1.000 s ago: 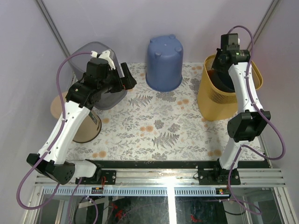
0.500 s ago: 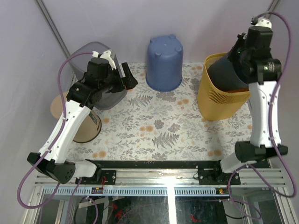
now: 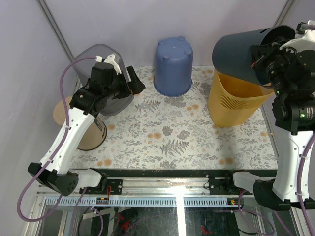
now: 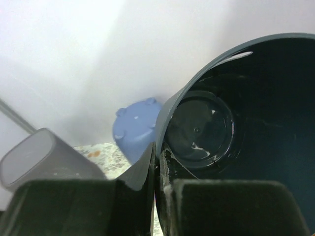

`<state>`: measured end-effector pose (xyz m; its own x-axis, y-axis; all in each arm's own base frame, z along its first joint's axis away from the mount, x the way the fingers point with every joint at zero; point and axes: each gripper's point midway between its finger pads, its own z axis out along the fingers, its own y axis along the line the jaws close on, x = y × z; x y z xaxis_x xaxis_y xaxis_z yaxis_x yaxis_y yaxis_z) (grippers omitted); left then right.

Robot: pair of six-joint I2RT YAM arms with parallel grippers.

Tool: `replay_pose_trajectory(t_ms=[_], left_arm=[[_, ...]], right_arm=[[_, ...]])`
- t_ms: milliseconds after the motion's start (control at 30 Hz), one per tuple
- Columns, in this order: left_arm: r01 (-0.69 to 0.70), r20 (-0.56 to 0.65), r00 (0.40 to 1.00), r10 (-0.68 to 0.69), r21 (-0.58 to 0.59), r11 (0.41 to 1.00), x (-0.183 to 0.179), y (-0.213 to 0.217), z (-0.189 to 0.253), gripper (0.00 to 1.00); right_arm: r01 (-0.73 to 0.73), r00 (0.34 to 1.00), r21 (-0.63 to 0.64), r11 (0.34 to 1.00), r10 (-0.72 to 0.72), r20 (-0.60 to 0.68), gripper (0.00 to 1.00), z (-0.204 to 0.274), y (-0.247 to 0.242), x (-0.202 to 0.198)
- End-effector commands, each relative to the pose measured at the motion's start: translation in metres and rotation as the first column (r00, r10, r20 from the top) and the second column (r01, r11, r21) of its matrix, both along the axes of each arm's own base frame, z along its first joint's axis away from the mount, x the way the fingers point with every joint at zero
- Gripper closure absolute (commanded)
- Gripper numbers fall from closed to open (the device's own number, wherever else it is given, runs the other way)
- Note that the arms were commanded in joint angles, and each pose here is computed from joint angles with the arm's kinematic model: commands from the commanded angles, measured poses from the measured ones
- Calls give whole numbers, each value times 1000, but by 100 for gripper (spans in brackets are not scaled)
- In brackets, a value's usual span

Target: Turn the large container upside down

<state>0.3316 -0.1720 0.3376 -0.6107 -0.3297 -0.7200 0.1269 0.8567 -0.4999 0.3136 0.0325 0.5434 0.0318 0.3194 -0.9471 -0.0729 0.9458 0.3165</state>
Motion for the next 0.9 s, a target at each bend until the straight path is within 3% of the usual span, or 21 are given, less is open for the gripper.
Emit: replay_pose_trajectory(t_ms=[0, 133, 300, 533, 733, 867], left_arm=[[-13, 87, 996, 19, -65, 998, -3, 3, 25, 0], [-18, 115, 993, 30, -102, 995, -8, 3, 34, 0], [-28, 115, 993, 42, -124, 992, -13, 5, 35, 0], [-55, 100, 993, 66, -115, 992, -21, 13, 26, 0], [-72, 82, 993, 82, -112, 991, -28, 18, 15, 0], [-104, 66, 992, 110, -83, 991, -30, 26, 8, 0]], right_arm=[[-180, 961, 1, 984, 175, 215, 100, 53, 30, -25], [-327, 914, 26, 945, 309, 264, 100, 64, 55, -39], [-556, 820, 130, 821, 517, 245, 100, 47, 95, -35], [-649, 756, 257, 716, 644, 116, 100, -16, 123, -3], [-735, 631, 327, 594, 776, 6, 100, -66, 190, 16], [-739, 594, 379, 557, 804, -25, 100, -98, 222, 26]])
